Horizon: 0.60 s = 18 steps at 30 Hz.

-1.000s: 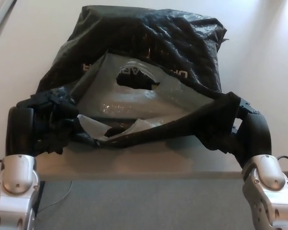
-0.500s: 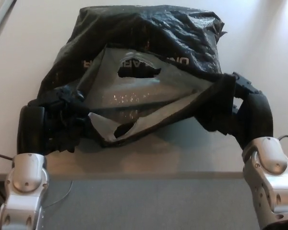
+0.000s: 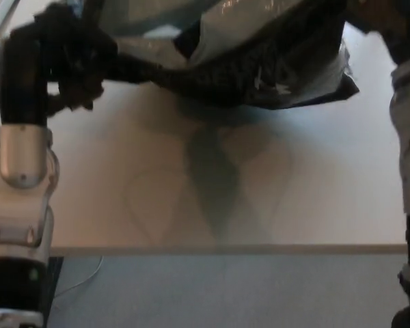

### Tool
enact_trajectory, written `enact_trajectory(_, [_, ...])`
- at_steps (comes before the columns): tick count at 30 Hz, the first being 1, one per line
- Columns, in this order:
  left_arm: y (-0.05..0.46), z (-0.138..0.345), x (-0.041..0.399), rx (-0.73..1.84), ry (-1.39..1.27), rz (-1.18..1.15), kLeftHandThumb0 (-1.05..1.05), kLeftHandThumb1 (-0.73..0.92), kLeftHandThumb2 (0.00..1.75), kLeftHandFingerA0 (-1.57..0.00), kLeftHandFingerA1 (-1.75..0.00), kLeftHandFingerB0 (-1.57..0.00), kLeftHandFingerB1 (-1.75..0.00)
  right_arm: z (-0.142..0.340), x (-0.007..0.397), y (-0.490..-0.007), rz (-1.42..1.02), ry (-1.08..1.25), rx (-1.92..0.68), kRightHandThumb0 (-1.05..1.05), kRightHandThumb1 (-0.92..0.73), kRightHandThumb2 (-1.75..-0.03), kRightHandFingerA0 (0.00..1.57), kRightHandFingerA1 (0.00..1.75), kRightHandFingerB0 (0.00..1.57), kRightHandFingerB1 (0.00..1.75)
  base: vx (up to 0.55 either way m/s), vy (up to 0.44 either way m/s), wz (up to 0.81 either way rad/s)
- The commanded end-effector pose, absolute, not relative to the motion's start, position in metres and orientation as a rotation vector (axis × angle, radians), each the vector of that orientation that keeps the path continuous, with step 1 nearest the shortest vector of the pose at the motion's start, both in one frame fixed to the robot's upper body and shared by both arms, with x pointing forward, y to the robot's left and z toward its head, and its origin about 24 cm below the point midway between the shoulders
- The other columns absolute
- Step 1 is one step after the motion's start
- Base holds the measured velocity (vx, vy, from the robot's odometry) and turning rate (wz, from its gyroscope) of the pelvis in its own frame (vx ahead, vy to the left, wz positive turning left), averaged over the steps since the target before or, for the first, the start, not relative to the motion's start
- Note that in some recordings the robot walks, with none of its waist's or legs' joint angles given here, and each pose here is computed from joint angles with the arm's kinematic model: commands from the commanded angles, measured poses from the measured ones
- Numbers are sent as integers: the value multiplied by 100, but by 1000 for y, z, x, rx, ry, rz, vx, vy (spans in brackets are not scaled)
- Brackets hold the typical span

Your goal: A plastic bag is kept infront of the robot in the middle of the desk and the robot uses both its hands to grab it from the top and lifts it up and then releases it.

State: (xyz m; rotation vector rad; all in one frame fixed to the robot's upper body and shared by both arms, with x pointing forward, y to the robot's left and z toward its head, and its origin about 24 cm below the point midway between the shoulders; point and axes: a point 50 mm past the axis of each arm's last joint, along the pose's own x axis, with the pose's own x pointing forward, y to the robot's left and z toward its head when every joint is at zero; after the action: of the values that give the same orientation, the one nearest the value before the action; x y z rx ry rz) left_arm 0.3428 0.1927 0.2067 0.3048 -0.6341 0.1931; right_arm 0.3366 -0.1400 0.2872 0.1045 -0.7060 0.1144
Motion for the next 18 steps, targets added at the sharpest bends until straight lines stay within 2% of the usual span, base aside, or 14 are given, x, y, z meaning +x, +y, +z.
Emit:
enact_trajectory(1, [183, 304, 331, 327, -976, 233, -28, 44, 89, -130, -139, -112, -123, 365, 317, -142, 140, -883, 129, -37, -64, -58, 97, 175, 70, 172, 0, 0, 0])
enact_trajectory(2, [180, 323, 329, 322, -1012, 266, -30, 44, 89, -131, -140, -114, -129, 375, 317, -146, 123, -899, 118, -39, -65, -58, 94, 175, 67, 174, 0, 0, 0])
enact_trajectory(3, [178, 333, 327, 324, -1029, 289, -30, 62, 64, -104, -171, -93, -153, 381, 317, -148, 123, -905, 118, -39, -66, -58, 94, 175, 66, 174, 0, 0, 0])
enact_trajectory(4, [178, 337, 327, 330, -1034, 300, -30, 62, 64, -104, -171, -93, -153, 383, 318, -150, 130, -906, 121, -39, -66, -58, 94, 175, 66, 174, 0, 0, 0])
enact_trajectory(5, [178, 345, 325, 348, -1057, 314, -37, 61, 71, -113, -168, -92, -143, 386, 319, -153, 122, -903, 125, -41, -65, -59, 98, 175, 67, 169, 0, 0, 0])
enact_trajectory(6, [177, 347, 325, 356, -1066, 320, -37, 61, 71, -113, -168, -92, -143, 388, 319, -154, 118, -902, 127, -41, -65, -59, 98, 175, 67, 169, 0, 0, 0])
enact_trajectory(7, [176, 357, 322, 358, -1118, 319, -33, 62, 64, -103, -174, -91, -156, 393, 320, -157, 123, -903, 140, -39, -66, -60, 99, 175, 70, 164, 0, 0, 0])
enact_trajectory(8, [175, 362, 320, 354, -1127, 321, -33, 62, 63, -100, -175, -90, -155, 394, 321, -159, 126, -894, 152, -38, -66, -60, 99, 175, 68, 166, 0, 0, 0])
enact_trajectory(9, [174, 366, 318, 350, -1136, 327, -35, 44, 86, -128, -142, -111, -130, 394, 322, -160, 128, -883, 167, -37, -66, -60, 97, 175, 69, 164, 0, 0, 0])
enact_trajectory(10, [173, 369, 316, 347, -1144, 332, -35, 44, 86, -128, -142, -111, -130, 394, 323, -162, 129, -874, 180, -37, -66, -60, 97, 175, 69, 164, 0, 0, 0])
enact_trajectory(11, [170, 378, 313, 339, -1168, 332, -34, 61, 63, -101, -174, -90, -154, 394, 324, -164, 124, -867, 186, -38, -68, -60, 94, 175, 68, 163, 0, 0, 0])
enact_trajectory(13, [168, 384, 309, 324, -1182, 334, -34, 61, 63, -100, -174, -90, -155, 392, 325, -165, 111, -860, 175, -38, -68, -60, 94, 175, 68, 164, 0, 0, 0])
enact_trajectory(14, [167, 388, 306, 320, -1198, 337, -32, 61, 64, -101, -171, -94, -147, 391, 325, -166, 105, -857, 171, -38, -66, -60, 94, 175, 72, 162, 0, 0, 0])
enact_trajectory(18, [162, 403, 294, 327, -1257, 344, -36, 61, 63, -103, -168, -93, -146, 387, 327, -166, 97, -841, 164, -38, -66, -60, 95, 175, 74, 160, 0, 0, 0])
